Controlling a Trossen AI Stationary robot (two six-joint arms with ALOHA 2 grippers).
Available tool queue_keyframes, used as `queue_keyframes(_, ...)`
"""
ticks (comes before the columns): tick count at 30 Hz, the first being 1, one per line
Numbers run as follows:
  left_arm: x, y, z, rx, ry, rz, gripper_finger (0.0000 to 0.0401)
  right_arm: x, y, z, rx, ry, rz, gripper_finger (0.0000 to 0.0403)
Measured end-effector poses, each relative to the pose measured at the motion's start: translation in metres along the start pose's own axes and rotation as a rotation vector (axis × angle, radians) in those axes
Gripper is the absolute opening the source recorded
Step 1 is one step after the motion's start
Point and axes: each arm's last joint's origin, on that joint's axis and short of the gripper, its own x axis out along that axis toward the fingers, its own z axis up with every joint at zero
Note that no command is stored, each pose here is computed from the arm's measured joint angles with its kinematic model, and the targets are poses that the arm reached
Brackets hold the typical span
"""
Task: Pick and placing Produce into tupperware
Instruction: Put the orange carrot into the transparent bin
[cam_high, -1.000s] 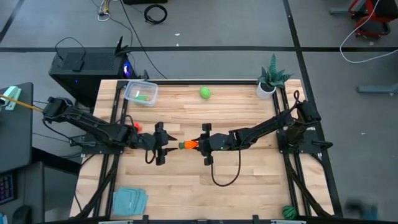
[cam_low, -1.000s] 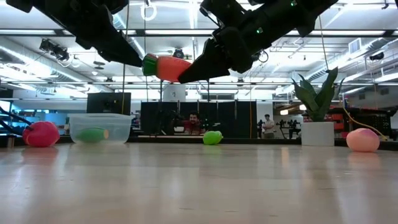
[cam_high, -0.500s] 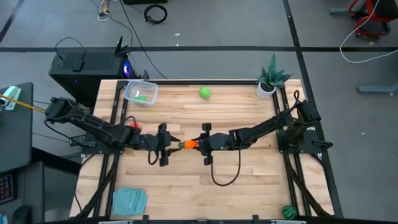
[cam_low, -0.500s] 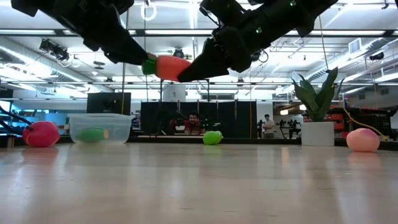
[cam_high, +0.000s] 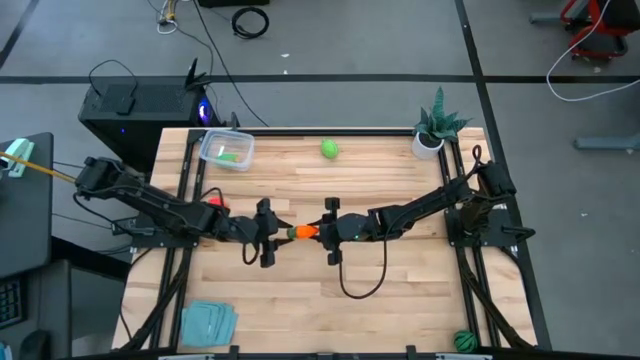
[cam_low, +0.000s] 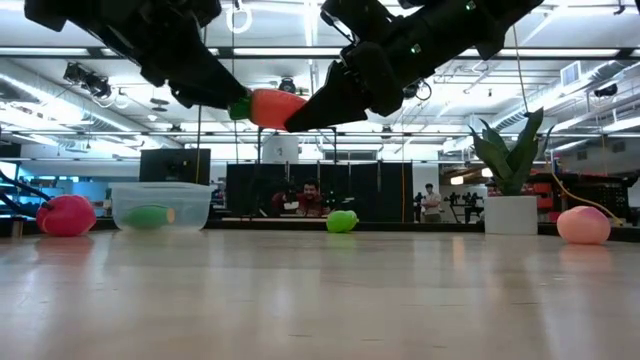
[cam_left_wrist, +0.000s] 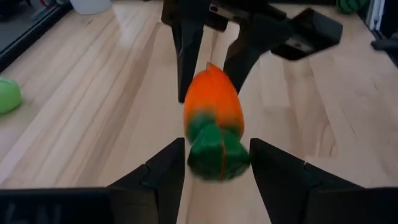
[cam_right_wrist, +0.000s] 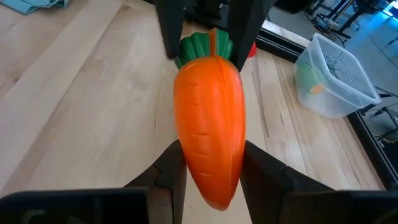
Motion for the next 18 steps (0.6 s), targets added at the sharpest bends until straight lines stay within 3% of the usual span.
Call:
queue_keyframes(9,0.0063,-0.0009,-0.0025,0.051,0.005,0.005,0.0179,0.0000,0.0002,-0.0001,-0.001,0.001,0.001,0.0125)
queue_keyframes(18,0.0063,-0.0010,-0.0025,0.052,0.005,0.004,0.0141,0.0000,0.0003,-0.0005,-0.005,0.005,0.002,0.0124)
